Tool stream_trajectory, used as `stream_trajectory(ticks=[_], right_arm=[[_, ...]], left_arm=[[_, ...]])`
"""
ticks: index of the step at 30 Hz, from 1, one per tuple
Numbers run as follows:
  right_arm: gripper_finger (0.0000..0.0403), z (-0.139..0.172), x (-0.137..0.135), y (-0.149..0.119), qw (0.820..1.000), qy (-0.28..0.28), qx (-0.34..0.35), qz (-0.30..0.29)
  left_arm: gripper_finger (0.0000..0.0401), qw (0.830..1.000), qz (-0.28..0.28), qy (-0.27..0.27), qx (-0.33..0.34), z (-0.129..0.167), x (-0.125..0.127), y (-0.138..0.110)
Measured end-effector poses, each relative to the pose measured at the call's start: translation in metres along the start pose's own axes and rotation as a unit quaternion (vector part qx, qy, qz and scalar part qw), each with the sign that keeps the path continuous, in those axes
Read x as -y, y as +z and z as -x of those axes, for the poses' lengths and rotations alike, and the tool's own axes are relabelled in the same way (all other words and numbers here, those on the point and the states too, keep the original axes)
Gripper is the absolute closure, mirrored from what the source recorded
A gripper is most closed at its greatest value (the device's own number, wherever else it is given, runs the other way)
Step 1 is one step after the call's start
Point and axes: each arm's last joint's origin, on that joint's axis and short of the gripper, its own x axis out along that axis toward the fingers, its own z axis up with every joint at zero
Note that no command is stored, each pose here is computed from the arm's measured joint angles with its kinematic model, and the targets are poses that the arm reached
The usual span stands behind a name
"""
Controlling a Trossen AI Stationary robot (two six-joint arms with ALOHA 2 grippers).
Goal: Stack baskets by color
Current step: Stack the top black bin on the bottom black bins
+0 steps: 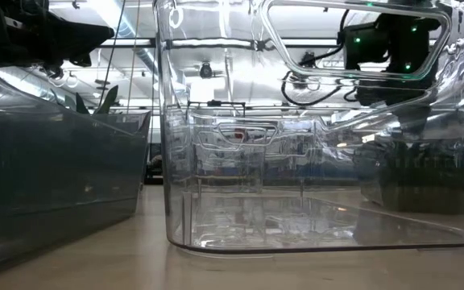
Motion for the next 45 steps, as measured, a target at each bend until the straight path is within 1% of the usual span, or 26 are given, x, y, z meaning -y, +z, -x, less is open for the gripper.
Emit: stream_trajectory(ticks=[4,12,15,18,26,32,39,45], right_arm=[[0.0224,-0.003,0.003,0.009,1.000,0.008,0.023,0.001],[0.0180,-0.019,0.002,0.020,1.000,-0.003,0.001,0.019],[0.0175,-0.024,0.001,0.023,1.000,-0.005,-0.006,0.025],[0.0179,-0.028,-0.001,0.025,0.999,-0.007,-0.015,0.028],[0.0208,-0.041,-0.005,0.030,0.999,-0.013,-0.036,0.031],[0.0240,-0.052,-0.007,0.033,0.997,-0.020,-0.062,0.034],[0.0291,-0.062,-0.009,0.036,0.996,-0.023,-0.074,0.035],[0.0346,-0.067,-0.010,0.037,0.996,-0.024,-0.082,0.034]], left_arm=[[0.0365,1.000,0.000,0.000,0.000,0.000,0.000,0.000],[0.0373,1.000,0.000,0.000,0.000,0.000,0.000,0.000],[0.0370,1.000,0.000,0.000,0.000,0.000,0.000,0.000],[0.0365,1.000,0.000,0.000,0.000,0.000,0.000,0.000],[0.0374,1.000,0.000,0.000,0.000,0.000,0.000,0.000],[0.0373,1.000,0.000,0.000,0.000,0.000,0.000,0.000],[0.0366,1.000,0.000,0.000,0.000,0.000,0.000,0.000],[0.0373,1.000,0.000,0.000,0.000,0.000,0.000,0.000]])
